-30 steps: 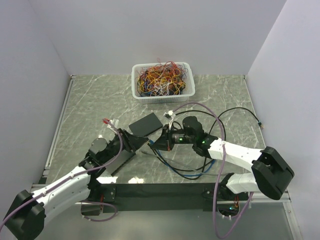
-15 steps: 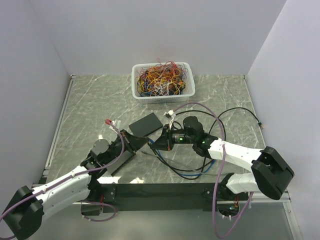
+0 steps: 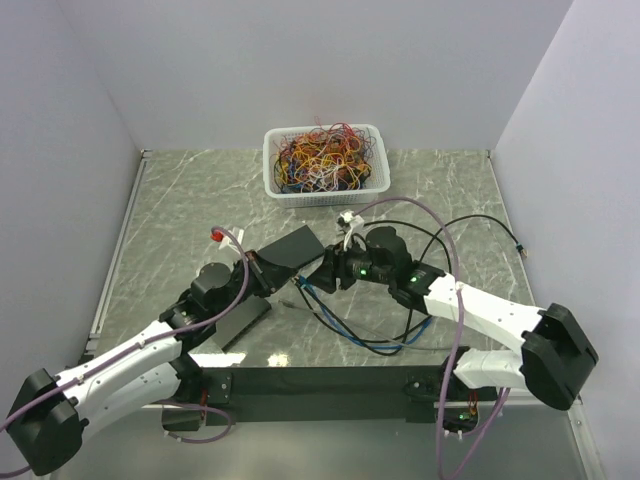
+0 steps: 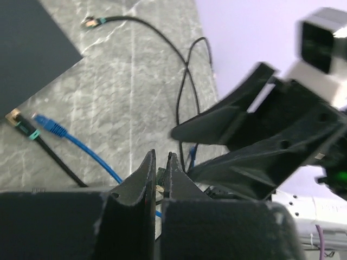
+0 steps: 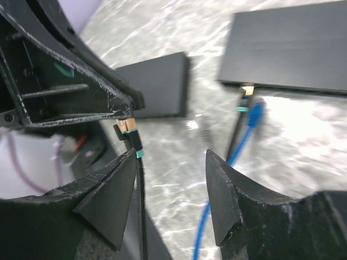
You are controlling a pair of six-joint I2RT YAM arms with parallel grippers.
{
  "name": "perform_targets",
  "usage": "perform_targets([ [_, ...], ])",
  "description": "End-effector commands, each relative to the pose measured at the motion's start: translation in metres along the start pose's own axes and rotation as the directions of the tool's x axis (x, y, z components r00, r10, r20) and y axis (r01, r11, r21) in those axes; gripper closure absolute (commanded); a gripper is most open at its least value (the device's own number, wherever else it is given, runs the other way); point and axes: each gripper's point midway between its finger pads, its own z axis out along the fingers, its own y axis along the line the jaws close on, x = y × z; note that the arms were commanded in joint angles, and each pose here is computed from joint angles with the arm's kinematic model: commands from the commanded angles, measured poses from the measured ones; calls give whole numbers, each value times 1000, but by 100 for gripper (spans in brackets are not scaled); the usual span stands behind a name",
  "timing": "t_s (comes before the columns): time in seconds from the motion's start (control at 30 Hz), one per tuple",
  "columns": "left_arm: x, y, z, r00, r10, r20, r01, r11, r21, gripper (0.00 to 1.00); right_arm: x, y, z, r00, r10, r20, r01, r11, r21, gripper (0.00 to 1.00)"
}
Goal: Insert the plug into the switch port
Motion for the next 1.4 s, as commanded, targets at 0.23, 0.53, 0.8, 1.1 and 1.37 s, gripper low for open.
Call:
perform_targets([
  [0.23,5,10,16,998,-65,-22,60,987,-150,99,-13,7,-14,981,-186,49,175,969,173,46],
  [0.53,10,6,19,998,-54,-36,48,987,-151,99,0,25,9,973,-230,-16,230,962,148,46],
  [0.8,9,4,19,998,-51,-35,45,988,-146,99,4,26,18,971,-236,-39,239,959,151,48],
  [1.1,10,5,18,998,-49,-35,44,989,-145,100,8,24,21,972,-228,-49,233,960,156,61],
  [1.37,9,5,18,998,-49,-33,44,988,-145,99,10,21,24,973,-224,-60,231,960,161,63],
])
